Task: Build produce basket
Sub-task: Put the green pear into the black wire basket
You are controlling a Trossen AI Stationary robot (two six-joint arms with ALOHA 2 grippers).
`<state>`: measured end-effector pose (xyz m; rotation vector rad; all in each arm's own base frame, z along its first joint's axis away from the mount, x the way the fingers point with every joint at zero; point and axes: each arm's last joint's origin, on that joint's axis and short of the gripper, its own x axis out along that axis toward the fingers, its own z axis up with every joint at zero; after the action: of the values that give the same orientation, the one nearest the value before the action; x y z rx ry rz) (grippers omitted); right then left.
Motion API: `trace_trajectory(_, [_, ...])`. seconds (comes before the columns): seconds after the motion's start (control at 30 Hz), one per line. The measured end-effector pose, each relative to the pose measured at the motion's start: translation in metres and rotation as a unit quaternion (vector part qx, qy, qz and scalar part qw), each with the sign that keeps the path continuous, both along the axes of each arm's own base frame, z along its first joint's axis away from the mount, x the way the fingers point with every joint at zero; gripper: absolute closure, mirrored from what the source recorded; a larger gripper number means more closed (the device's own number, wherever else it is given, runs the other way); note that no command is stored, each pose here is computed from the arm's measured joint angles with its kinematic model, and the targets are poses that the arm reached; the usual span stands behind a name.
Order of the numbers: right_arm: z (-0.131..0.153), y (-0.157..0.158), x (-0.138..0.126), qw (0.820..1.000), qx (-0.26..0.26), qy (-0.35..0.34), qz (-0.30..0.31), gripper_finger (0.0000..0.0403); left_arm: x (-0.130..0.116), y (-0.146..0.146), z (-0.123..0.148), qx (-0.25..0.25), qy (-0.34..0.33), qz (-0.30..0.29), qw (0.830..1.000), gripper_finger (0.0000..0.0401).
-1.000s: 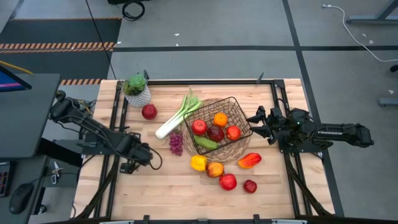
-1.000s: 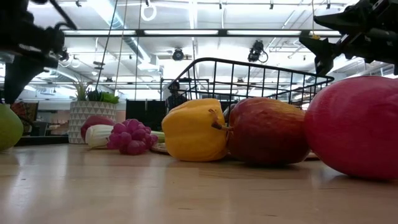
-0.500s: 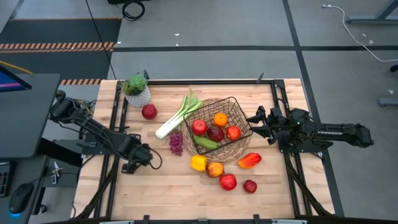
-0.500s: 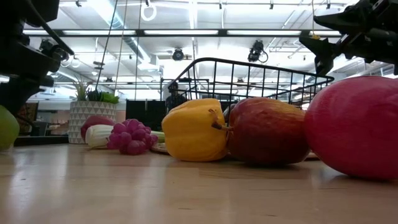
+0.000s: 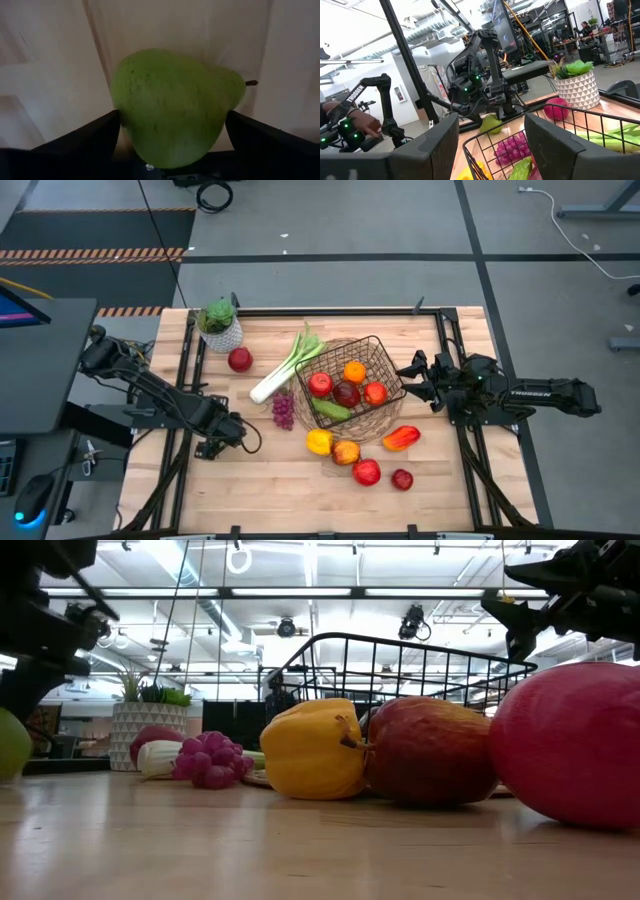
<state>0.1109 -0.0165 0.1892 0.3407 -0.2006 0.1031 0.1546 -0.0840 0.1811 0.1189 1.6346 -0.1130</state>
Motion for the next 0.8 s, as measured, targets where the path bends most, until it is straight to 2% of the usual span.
trace_trajectory(0.17, [0.0,0.0,0.0,1.0,0.0,0.0,0.0,0.0172,0.004,0.001,0.014,0.003,0.006,-0.001,1.0,0.0058])
trace_trajectory(0.27, [0.0,0.0,0.0,1.0,0.0,0.0,0.0,0.0172,0.007,0.006,0.023,0.022,0.001,0.01,1.0,0.0076])
trace_trajectory(0.4, [0.0,0.0,0.0,1.0,0.0,0.0,0.0,0.0172,0.011,0.008,0.024,0.022,-0.01,0.015,1.0,0.0099])
trace_trajectory(0.53, [0.0,0.0,0.0,1.0,0.0,0.0,0.0,0.0172,0.013,0.005,0.023,0.019,-0.028,-0.031,0.999,0.0106])
trace_trajectory(0.7, [0.0,0.0,0.0,1.0,0.0,0.0,0.0,0.0172,0.017,-0.004,0.035,0.035,-0.06,-0.124,0.99,0.0101])
trace_trajectory(0.8, [0.0,0.0,0.0,1.0,0.0,0.0,0.0,0.0172,0.021,-0.008,0.045,0.042,-0.088,-0.138,0.986,0.0104])
